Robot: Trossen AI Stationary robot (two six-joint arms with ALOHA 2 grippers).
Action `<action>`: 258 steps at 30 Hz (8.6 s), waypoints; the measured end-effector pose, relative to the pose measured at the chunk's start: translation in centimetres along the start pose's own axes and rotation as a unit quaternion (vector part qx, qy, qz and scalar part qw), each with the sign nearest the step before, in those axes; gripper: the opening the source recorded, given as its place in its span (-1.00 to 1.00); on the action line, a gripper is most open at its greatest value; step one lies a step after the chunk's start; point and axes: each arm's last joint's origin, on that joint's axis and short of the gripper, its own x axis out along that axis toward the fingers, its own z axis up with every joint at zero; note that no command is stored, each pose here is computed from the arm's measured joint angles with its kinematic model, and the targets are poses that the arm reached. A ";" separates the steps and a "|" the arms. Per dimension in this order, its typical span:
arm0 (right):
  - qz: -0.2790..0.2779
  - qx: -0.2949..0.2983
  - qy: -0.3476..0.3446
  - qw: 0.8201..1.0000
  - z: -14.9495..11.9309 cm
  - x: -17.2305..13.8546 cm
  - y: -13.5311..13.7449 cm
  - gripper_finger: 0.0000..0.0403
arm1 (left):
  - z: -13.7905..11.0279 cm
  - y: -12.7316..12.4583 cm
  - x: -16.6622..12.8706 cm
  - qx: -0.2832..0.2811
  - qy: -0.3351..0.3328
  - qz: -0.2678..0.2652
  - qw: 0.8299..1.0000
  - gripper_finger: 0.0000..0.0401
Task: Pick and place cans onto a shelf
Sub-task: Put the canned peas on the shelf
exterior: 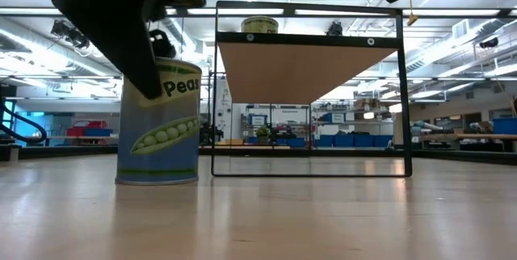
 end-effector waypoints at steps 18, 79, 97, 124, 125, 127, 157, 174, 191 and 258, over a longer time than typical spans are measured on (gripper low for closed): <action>-0.001 -0.003 0.002 1.000 0.0 0.0 0.0 0.72 | -0.2 0.0 0.3 -0.040 0.024 -0.012 0.999 0.46; 0.002 -0.007 -0.011 1.000 0.2 0.0 0.1 0.72 | 12.5 9.5 -9.9 -0.220 -0.109 0.081 0.966 0.46; 0.002 -0.006 -0.011 1.000 0.2 0.0 0.1 0.72 | 12.7 9.2 -8.3 -0.197 -0.095 0.090 0.972 0.67; 0.003 -0.007 -0.011 1.000 0.2 0.0 0.1 0.72 | 13.1 9.1 -8.3 -0.171 -0.102 0.070 0.977 0.77; 0.003 -0.007 -0.011 1.000 0.2 0.0 0.1 0.72 | 13.1 9.2 -8.3 -0.172 -0.102 0.071 0.977 0.77; 0.003 -0.007 -0.011 1.000 0.2 0.0 0.1 0.72 | 13.1 9.3 -8.3 -0.171 -0.104 0.077 0.977 0.77; 0.004 -0.008 -0.011 1.000 0.2 0.0 0.2 0.72 | 13.5 9.5 -8.3 -0.134 -0.107 0.062 0.983 0.77; 0.009 -0.020 -0.013 1.000 0.2 0.0 0.2 0.72 | 13.7 10.5 -8.2 -0.123 -0.096 0.046 0.987 0.77; 0.063 0.006 -0.047 0.997 1.2 -0.1 1.0 0.72 | 13.7 10.5 -8.2 -0.098 -0.095 0.049 0.989 0.77; 0.165 0.101 -0.217 0.957 4.8 -1.5 2.5 0.72 | 14.2 10.5 -8.3 -0.103 -0.117 0.035 0.987 0.77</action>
